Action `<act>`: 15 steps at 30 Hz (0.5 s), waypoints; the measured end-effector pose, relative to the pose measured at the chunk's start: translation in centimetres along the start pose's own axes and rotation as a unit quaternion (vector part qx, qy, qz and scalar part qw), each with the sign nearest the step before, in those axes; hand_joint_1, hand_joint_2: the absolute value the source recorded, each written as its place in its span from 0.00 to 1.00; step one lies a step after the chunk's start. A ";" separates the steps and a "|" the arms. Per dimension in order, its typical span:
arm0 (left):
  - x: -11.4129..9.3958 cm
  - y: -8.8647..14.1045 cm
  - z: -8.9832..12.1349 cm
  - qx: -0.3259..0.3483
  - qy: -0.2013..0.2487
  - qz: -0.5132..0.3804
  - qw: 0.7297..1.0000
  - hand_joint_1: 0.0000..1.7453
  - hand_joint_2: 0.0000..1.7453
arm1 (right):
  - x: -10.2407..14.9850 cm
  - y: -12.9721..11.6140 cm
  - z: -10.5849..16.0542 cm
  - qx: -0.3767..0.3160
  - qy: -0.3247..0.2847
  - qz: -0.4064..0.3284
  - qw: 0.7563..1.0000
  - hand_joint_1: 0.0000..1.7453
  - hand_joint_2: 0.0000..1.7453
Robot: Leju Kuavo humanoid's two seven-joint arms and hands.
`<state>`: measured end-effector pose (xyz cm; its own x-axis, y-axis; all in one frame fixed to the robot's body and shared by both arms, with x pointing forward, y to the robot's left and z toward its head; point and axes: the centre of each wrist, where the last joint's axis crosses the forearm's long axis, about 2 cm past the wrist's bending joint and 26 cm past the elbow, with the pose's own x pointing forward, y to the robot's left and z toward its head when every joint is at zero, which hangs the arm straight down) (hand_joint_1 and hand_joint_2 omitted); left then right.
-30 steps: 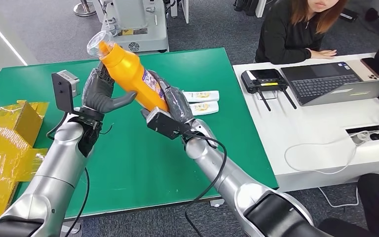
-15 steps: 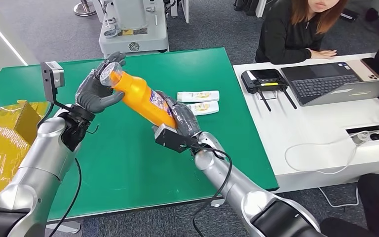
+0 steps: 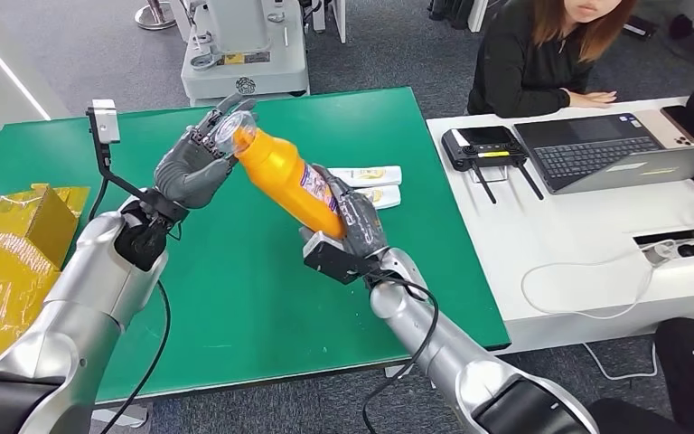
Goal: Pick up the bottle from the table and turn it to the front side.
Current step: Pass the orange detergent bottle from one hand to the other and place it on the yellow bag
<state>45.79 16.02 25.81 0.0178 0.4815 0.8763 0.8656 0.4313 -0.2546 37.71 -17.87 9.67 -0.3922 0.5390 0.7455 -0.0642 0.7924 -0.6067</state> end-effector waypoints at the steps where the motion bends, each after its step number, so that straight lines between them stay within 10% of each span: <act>1: -0.1 -0.1 -0.1 0.001 -0.001 0.002 1.000 0.00 1.00 | 0.1 -0.3 -0.2 -0.008 -0.001 -0.003 1.000 1.00 1.00; 15: -0.6 -1.5 -2.0 0.057 -0.043 -0.089 0.993 0.00 1.00 | 2.7 -1.4 -3.1 -0.039 -0.032 -0.037 0.998 1.00 1.00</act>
<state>45.43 13.53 26.47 -0.1780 0.4513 0.8744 0.7887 0.5968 -0.1474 39.60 -16.68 13.37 -0.4476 0.4612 0.7661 -0.0237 0.8503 -0.5258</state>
